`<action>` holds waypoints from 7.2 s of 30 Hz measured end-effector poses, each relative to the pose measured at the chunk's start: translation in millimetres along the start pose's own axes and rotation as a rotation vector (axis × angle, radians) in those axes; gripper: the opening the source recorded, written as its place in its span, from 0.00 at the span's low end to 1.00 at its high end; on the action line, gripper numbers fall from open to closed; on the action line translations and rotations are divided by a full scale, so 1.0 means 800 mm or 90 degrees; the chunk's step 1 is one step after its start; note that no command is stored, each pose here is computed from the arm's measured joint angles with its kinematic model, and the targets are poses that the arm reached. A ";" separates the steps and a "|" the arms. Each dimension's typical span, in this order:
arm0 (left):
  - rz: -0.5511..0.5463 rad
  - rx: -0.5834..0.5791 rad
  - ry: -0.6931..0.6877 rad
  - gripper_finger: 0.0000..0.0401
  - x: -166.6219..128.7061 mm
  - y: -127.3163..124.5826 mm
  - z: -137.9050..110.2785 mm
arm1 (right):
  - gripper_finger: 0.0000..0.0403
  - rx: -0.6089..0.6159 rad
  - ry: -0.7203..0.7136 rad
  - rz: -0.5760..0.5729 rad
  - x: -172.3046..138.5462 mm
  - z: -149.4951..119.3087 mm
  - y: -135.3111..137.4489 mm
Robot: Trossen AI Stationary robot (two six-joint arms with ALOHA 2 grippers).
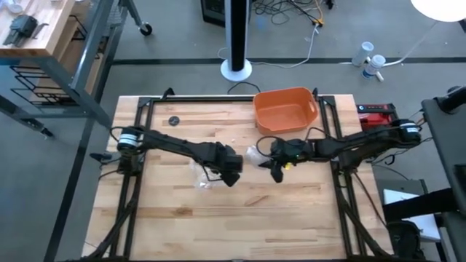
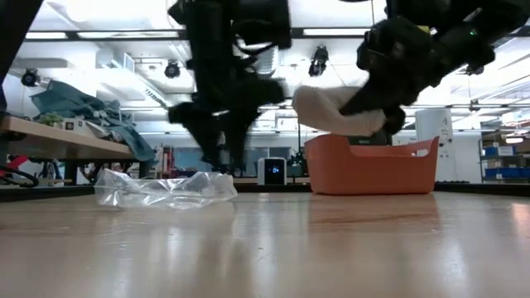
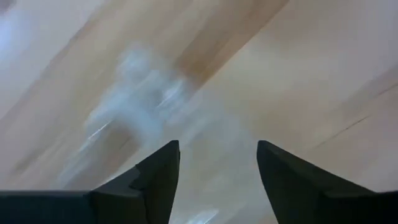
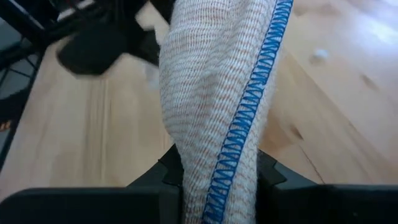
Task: Roll bandage
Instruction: Put the rolled brown bandage into the transparent zip bag, then close the transparent zip bag
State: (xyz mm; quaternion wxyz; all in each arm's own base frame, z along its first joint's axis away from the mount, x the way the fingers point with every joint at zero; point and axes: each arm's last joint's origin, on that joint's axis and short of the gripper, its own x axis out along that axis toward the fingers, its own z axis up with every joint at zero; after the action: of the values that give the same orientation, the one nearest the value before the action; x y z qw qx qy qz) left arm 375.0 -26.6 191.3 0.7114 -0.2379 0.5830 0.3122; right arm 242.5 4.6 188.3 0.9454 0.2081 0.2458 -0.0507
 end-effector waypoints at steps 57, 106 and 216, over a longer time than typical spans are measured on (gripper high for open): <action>-0.010 0.063 -0.004 0.01 0.019 0.018 -0.029 | 0.20 -0.026 0.009 0.009 0.006 0.000 0.004; -0.234 0.114 -0.530 0.00 -0.090 -0.025 0.016 | 0.20 -0.007 -0.052 -0.041 0.004 0.005 0.021; -0.556 0.023 -1.021 0.00 -0.107 0.013 0.019 | 0.78 -0.277 -0.281 -0.073 -0.136 0.174 0.076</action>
State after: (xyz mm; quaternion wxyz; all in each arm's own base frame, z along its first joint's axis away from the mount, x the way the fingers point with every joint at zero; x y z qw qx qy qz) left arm 367.0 -22.7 278.4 0.9618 -0.1378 -0.2233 0.0777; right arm 220.8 0.8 373.5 0.9938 -0.0290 0.0512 -0.0942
